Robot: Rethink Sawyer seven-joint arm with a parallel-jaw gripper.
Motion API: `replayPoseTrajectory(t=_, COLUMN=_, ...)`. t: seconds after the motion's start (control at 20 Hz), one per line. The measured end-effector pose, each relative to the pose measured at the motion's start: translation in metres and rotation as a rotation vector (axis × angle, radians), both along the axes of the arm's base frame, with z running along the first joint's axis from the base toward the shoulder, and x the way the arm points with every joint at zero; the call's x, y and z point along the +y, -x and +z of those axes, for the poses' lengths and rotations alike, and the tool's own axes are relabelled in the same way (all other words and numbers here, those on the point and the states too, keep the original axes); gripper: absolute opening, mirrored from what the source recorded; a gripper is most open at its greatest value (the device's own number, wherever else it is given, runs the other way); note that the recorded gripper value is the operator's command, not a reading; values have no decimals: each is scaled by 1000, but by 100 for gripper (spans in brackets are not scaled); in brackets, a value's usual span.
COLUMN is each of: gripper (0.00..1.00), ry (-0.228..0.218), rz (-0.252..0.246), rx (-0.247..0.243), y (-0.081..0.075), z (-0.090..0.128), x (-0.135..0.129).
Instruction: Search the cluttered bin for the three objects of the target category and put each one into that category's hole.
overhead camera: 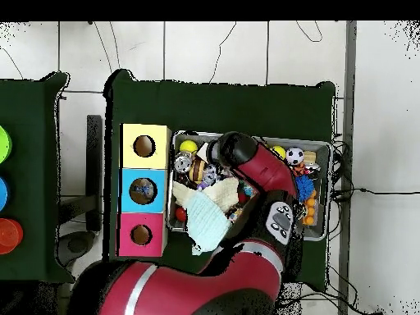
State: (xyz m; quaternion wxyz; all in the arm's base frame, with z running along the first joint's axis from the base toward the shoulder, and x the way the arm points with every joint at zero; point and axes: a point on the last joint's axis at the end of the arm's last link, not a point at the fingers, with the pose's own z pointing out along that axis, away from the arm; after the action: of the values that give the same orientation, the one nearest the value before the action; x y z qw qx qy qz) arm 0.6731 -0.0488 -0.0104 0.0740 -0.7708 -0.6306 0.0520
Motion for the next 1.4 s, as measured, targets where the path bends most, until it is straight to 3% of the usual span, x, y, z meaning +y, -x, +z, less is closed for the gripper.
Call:
replayPoseTrajectory(t=0.2, gripper=100, ry=22, rz=-7, rx=34, y=25, z=19, x=-42)
replayPoseTrajectory(t=0.5, gripper=100, ry=31, rz=-41, rx=84, y=62, z=25, x=-88)
replayPoseTrajectory(t=0.65, gripper=100, ry=12, rz=-58, rx=107, y=76, z=19, x=-96)
replayPoseTrajectory(t=0.75, gripper=100, ry=-26, rz=-77, rx=126, y=88, z=8, x=-96)
replayPoseTrajectory(t=1.0, gripper=100, ry=-66, rz=-98, rx=105, y=95, z=-12, x=-92)
replayPoseTrajectory(t=1.4, gripper=100, ry=-45, rz=-96, rx=41, y=89, z=-15, x=-88)
